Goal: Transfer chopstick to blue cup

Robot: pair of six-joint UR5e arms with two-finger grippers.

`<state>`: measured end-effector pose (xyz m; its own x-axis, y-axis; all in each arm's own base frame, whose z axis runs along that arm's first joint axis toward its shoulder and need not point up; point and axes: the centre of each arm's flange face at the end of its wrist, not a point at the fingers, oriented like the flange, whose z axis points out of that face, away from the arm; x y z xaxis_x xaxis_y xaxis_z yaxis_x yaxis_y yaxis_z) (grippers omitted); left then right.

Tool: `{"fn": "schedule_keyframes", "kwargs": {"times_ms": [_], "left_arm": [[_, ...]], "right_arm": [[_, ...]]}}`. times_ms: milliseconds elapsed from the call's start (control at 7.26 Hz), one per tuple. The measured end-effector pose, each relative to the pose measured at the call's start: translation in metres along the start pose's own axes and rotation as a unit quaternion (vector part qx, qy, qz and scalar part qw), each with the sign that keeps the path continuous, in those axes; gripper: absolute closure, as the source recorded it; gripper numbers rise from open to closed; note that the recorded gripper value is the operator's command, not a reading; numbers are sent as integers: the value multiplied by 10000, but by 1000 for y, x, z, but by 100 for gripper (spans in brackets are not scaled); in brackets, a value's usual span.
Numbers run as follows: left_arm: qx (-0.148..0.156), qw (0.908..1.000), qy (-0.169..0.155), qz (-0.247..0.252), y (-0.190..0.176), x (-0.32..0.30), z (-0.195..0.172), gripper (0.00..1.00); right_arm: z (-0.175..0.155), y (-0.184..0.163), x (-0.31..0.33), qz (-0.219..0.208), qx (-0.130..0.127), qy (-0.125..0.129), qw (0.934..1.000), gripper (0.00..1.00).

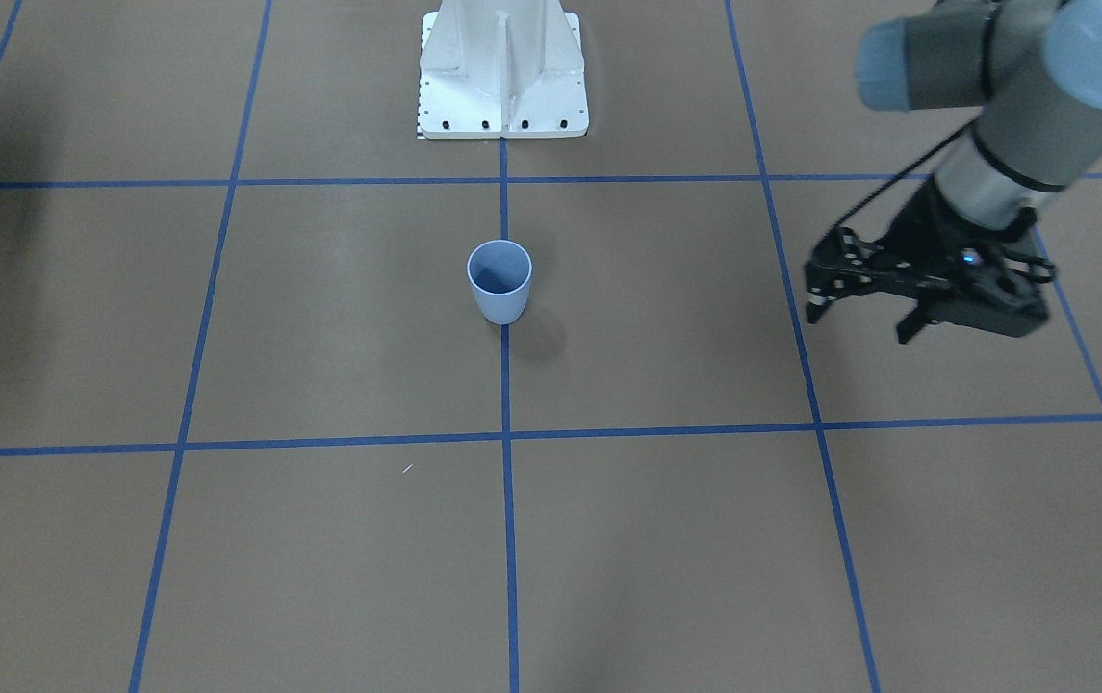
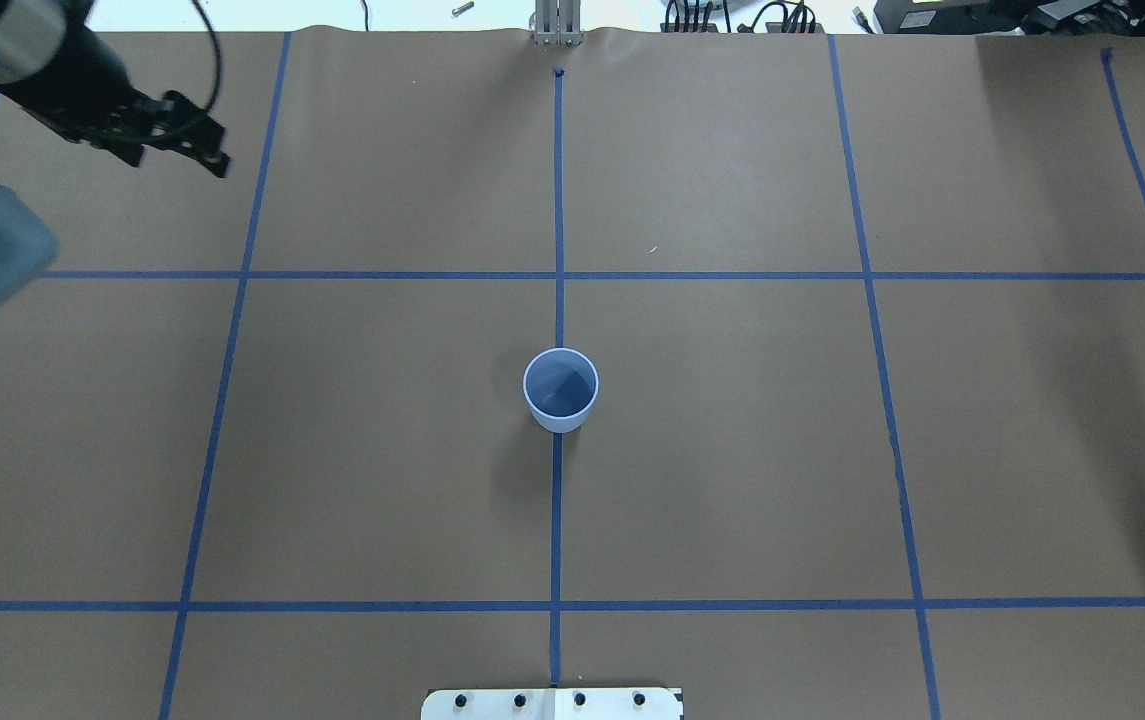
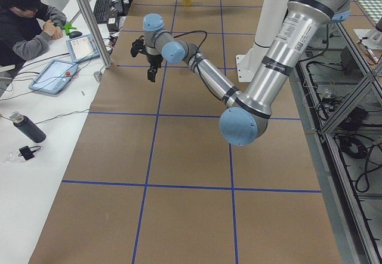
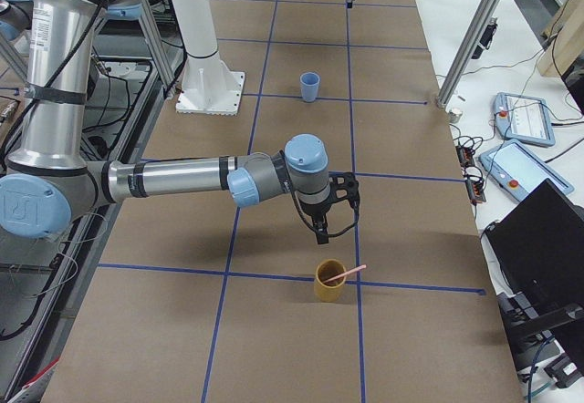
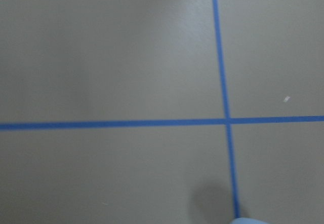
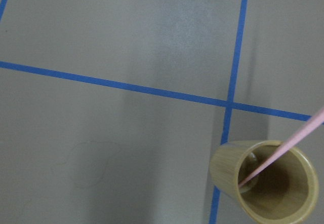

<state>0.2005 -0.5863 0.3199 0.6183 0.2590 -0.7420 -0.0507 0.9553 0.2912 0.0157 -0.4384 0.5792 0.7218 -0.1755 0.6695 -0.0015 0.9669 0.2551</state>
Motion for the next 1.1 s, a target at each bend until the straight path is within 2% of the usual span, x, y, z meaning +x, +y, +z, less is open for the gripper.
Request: {"fn": "schedule_keyframes", "kwargs": {"times_ms": [275,413,551,826,1101], "left_arm": [[-292,9943,-461,914,15,-194,-10,2],[-420,9907,-524,1186,34,-284,-23,2],[-474,9887,-546,1313,58,-346,-36,2],[-481,9881,-560,1346,90,-392,-46,2],[-491,9883,-554,1330,101,-400,-45,2]], "right_arm": [[-4,6,28,-42,50,116,9999,0],[-5,7,39,25,69,249,9997,0],[-5,5,47,106,100,431,9990,1],[6,-17,66,346,359,671,9965,3],[37,-39,95,471,669,665,9944,15]]}}
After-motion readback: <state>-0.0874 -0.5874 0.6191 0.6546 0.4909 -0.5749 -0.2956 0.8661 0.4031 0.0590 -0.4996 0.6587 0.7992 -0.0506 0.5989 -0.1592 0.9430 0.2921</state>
